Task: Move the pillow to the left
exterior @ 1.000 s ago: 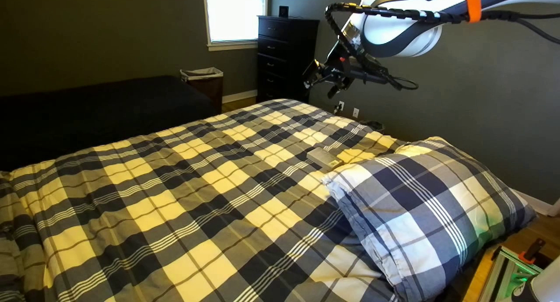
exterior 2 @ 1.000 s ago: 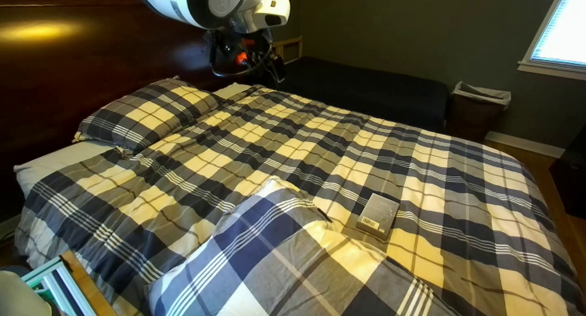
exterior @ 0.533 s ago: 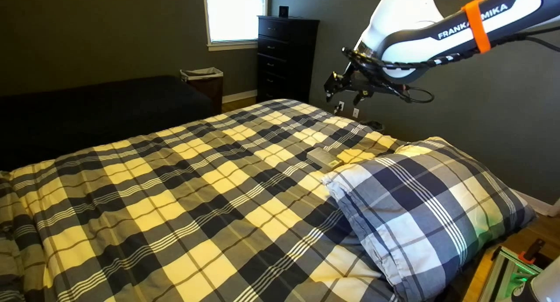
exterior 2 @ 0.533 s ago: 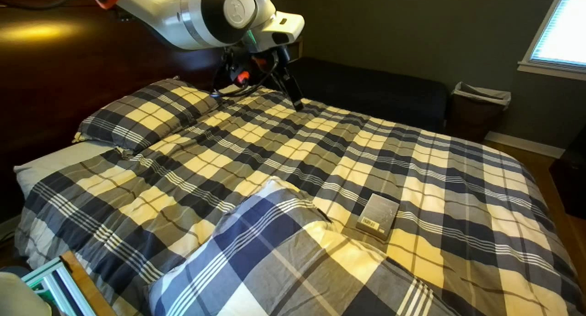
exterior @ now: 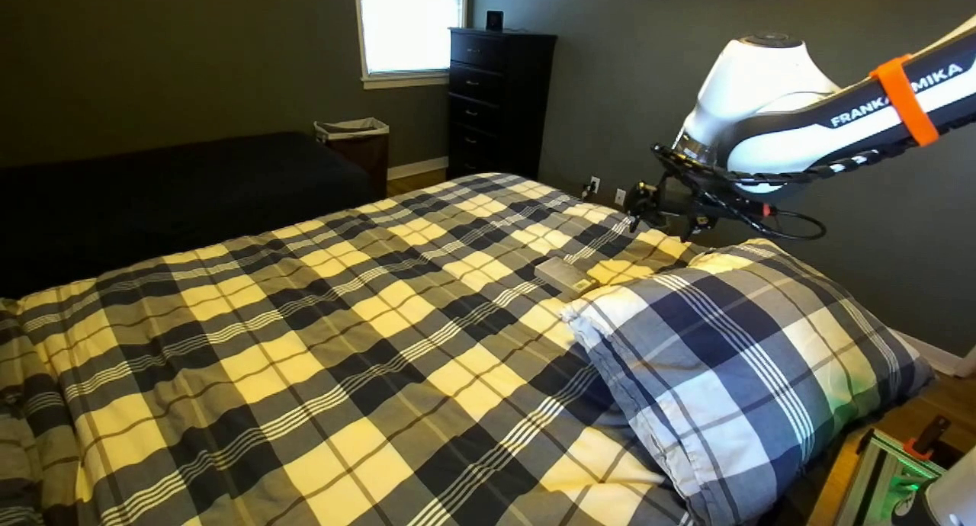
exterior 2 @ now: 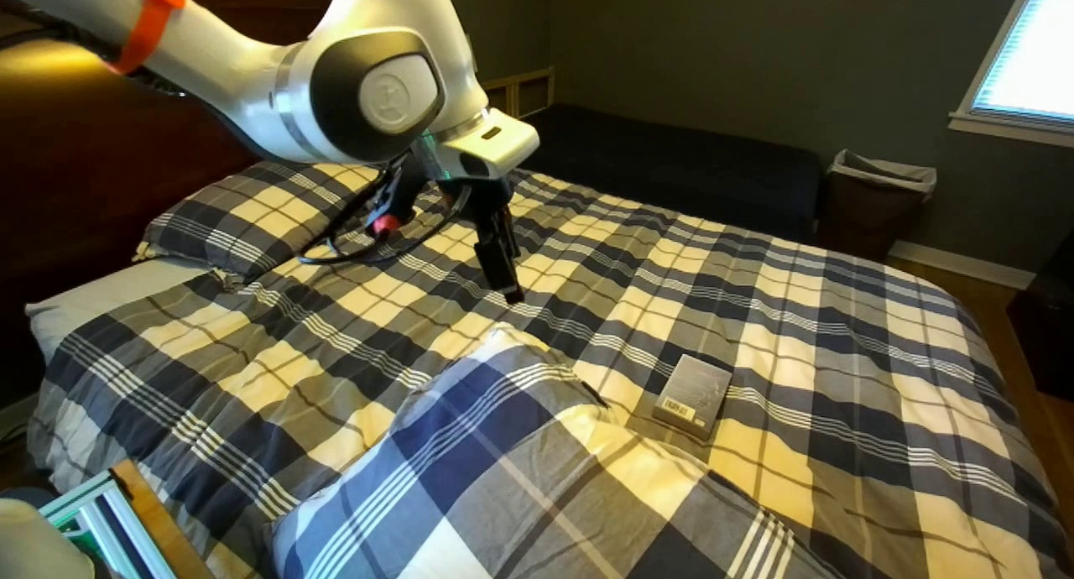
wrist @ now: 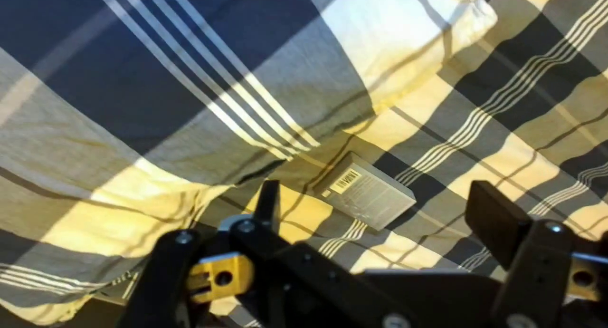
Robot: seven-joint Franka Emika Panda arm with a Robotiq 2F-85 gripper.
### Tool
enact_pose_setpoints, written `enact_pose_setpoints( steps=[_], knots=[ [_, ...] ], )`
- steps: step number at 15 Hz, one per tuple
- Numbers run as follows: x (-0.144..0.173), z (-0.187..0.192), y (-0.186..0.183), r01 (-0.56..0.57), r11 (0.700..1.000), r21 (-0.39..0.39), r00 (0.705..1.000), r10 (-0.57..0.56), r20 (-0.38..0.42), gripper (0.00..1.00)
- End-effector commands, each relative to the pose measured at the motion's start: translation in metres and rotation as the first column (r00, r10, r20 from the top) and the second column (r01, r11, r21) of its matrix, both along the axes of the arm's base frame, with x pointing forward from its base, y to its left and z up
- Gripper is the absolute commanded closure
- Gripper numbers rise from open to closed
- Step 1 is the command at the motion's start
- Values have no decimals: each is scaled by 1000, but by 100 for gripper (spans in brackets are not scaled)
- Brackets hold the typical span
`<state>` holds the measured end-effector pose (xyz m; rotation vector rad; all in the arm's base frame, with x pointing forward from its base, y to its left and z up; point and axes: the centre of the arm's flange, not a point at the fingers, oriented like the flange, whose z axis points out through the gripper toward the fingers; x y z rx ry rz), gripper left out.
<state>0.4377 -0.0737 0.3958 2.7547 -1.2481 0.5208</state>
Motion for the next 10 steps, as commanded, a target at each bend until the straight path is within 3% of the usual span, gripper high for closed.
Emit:
enact_pose_setpoints(
  steps=[1,2,3,10],
  knots=[
    [-60,-12,-27,-20,999,44,999,22,-28,0],
    [-70,-16,-36,-2,1000,26,998,4,-56,0],
    [-35,-14,-21,-6,1000,28,999,7,-37,0],
    [-60,-19,-47,7,1000,30,999,-5,-48,0]
  ],
)
